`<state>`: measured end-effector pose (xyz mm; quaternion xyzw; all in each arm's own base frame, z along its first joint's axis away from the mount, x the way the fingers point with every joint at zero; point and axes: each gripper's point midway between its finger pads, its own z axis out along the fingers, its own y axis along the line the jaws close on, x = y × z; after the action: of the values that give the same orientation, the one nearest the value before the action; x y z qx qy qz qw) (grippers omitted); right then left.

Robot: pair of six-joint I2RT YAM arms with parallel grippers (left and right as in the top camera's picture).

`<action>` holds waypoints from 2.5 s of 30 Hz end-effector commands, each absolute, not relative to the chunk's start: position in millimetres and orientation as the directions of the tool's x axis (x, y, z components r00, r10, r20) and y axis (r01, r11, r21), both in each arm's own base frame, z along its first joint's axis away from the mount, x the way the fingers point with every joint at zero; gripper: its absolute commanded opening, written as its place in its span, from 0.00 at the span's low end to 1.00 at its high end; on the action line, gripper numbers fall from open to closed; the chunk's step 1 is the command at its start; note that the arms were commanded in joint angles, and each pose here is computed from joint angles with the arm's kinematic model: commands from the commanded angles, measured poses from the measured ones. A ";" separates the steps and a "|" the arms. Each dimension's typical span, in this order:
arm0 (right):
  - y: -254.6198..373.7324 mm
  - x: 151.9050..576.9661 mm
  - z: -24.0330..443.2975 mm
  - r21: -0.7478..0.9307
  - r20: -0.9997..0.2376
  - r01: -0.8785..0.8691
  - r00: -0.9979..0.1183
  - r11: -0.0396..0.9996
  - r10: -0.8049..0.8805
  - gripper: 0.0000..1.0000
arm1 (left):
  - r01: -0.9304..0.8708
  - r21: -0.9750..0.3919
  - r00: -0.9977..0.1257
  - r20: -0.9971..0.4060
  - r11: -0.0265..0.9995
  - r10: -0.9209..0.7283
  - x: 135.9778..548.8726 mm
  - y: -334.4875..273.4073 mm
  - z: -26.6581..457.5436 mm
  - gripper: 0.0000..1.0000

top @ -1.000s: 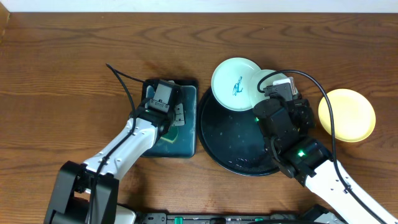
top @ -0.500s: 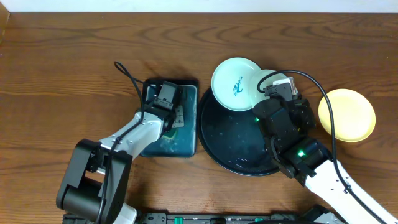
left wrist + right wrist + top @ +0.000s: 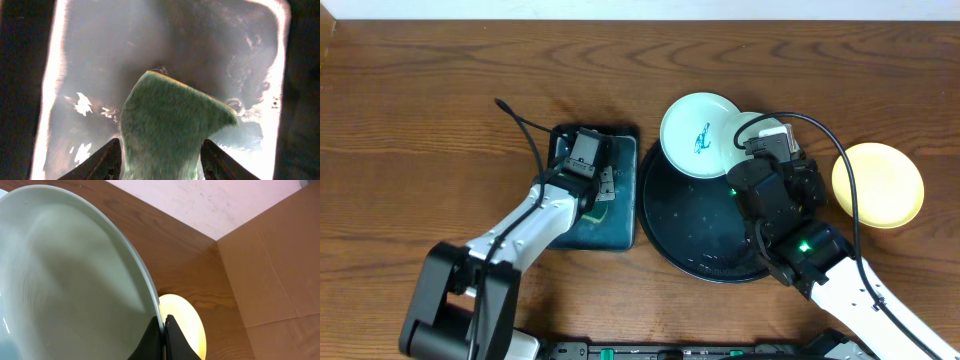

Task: Clean dirty plates on tray and stack at the side

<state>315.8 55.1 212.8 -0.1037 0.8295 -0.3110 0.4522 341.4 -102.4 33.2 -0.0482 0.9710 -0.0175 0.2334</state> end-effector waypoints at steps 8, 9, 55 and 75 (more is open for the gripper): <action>55.6 316.6 228.7 -0.599 -0.712 0.144 -0.545 0.788 -0.443 0.01 | -0.057 -0.084 -0.915 -0.393 0.995 -0.086 323.5 -106.7 27.4 0.46; 55.6 316.6 228.7 -0.599 -0.713 0.144 -0.544 0.788 -0.443 0.01 | -0.056 -0.086 -0.916 -0.391 0.995 -0.086 322.8 -107.1 26.6 0.45; 55.2 316.0 227.8 -0.603 -0.708 0.140 -0.548 0.785 -0.445 0.01 | -0.063 -0.038 -0.953 -0.294 0.997 -0.071 314.0 -103.5 -19.1 0.08; 54.9 316.1 228.0 -0.603 -0.708 0.142 -0.548 0.785 -0.445 0.01 | -0.063 -0.039 -0.952 -0.297 0.997 -0.072 314.9 -103.8 -18.8 0.07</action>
<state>315.2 54.7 212.1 -0.1052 0.8300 -0.3121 0.4502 331.1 -108.0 5.4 -0.0396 0.9803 -0.0269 0.1916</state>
